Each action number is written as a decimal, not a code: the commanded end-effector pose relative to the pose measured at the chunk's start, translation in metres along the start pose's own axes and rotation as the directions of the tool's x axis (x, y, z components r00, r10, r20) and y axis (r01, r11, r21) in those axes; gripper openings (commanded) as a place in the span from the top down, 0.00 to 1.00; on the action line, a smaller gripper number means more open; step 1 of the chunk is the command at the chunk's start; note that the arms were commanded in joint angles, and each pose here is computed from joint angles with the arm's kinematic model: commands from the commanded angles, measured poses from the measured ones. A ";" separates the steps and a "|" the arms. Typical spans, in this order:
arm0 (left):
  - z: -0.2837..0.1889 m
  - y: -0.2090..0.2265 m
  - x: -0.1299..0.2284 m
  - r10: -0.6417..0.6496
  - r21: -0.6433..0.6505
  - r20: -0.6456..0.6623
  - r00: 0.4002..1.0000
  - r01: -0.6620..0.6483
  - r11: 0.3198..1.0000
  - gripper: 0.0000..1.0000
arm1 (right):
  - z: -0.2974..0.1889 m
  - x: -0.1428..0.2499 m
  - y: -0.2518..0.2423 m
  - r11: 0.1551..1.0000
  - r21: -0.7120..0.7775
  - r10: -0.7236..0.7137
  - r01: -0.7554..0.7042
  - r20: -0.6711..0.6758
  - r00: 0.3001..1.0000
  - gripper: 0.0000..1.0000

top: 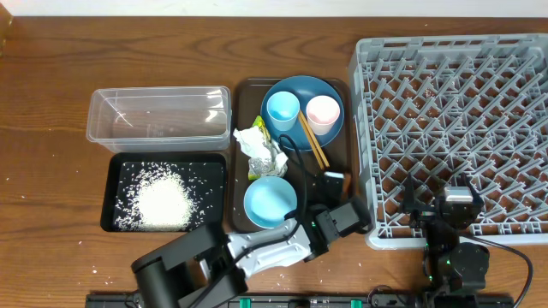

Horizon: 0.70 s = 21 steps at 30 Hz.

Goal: Sort waste into correct bins and load items into the dishwasher rack
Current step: 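Move the left gripper to the carrot beside the rack, then close the left gripper on the carrot and lift it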

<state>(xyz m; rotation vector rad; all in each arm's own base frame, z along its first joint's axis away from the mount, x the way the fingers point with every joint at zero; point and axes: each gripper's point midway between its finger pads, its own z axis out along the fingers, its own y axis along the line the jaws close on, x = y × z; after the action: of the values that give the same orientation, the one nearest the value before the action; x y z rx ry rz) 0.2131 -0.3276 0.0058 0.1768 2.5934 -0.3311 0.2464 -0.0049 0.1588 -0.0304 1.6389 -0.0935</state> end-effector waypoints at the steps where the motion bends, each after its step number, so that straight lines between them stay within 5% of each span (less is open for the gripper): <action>1: -0.010 0.014 -0.003 0.016 -0.038 0.015 1.000 -0.015 0.999 0.56 | 0.000 0.001 -0.001 1.000 0.003 -0.009 0.009 -0.001 1.000 0.01; 8: -0.015 -0.001 -0.017 0.085 0.019 0.067 0.994 -0.086 0.996 0.52 | 0.000 0.001 -0.001 1.000 0.003 -0.009 0.009 -0.001 1.000 0.01; 21: -0.006 -0.010 -0.020 0.404 0.010 0.106 0.909 -0.407 0.913 0.52 | 0.000 0.001 -0.001 1.000 0.002 -0.009 0.009 -0.001 1.000 0.01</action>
<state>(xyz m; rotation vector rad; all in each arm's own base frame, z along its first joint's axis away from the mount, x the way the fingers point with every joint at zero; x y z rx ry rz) 0.2237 -0.3431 0.0344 0.5532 2.4028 -0.3176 0.2464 -0.0049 0.1588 -0.0304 1.6389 -0.0935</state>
